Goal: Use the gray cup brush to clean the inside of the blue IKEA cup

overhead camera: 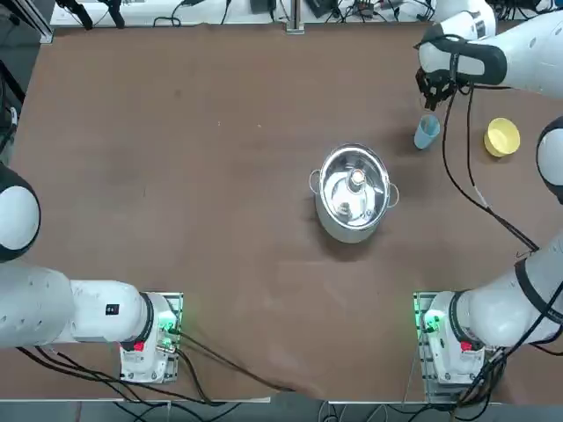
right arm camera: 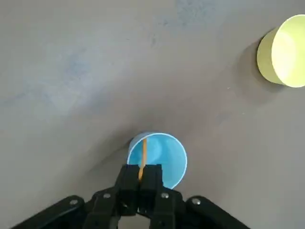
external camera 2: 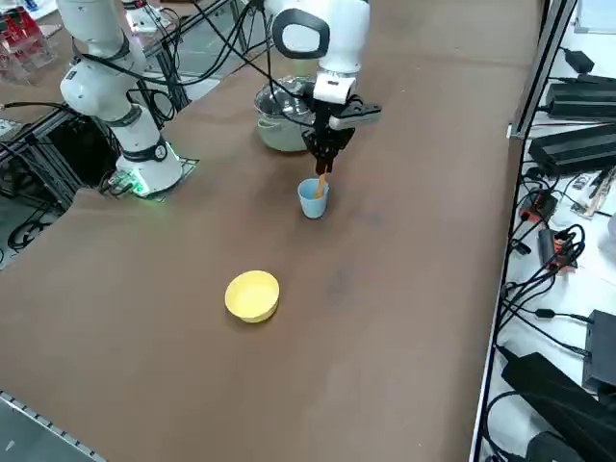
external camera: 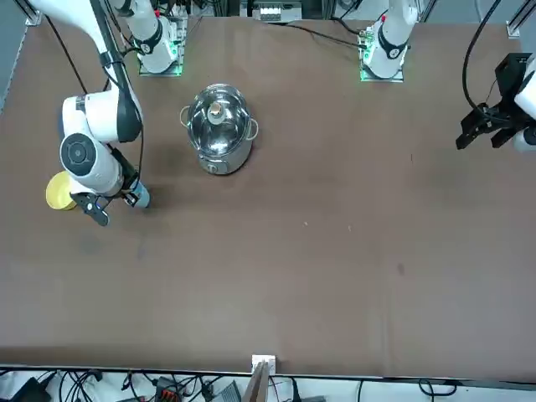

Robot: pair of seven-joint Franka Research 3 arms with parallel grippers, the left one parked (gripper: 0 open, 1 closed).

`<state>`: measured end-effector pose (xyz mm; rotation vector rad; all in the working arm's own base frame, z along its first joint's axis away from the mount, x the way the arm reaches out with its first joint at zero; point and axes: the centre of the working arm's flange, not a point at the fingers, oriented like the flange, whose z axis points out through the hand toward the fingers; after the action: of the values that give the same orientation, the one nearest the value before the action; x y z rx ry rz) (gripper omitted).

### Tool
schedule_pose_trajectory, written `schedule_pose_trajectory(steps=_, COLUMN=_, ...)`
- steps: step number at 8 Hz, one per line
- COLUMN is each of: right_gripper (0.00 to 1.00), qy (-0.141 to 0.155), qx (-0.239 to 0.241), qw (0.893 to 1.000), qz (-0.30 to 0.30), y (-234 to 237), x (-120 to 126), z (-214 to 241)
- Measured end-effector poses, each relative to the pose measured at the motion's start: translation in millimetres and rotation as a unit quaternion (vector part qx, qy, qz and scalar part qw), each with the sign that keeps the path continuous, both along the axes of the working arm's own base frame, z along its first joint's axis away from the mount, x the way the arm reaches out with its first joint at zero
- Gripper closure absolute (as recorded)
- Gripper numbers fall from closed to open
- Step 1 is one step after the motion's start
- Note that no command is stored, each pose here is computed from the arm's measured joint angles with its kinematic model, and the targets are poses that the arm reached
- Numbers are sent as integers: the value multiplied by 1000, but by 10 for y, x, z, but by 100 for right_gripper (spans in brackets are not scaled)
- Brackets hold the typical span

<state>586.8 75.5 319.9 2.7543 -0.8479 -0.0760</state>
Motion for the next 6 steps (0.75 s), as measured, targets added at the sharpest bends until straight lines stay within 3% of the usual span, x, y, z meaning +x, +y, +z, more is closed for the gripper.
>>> schedule_pose_trajectory(steps=6, right_gripper=97, qy=28, qx=4, qw=1000, qz=-7, y=120, x=-84, z=-48)
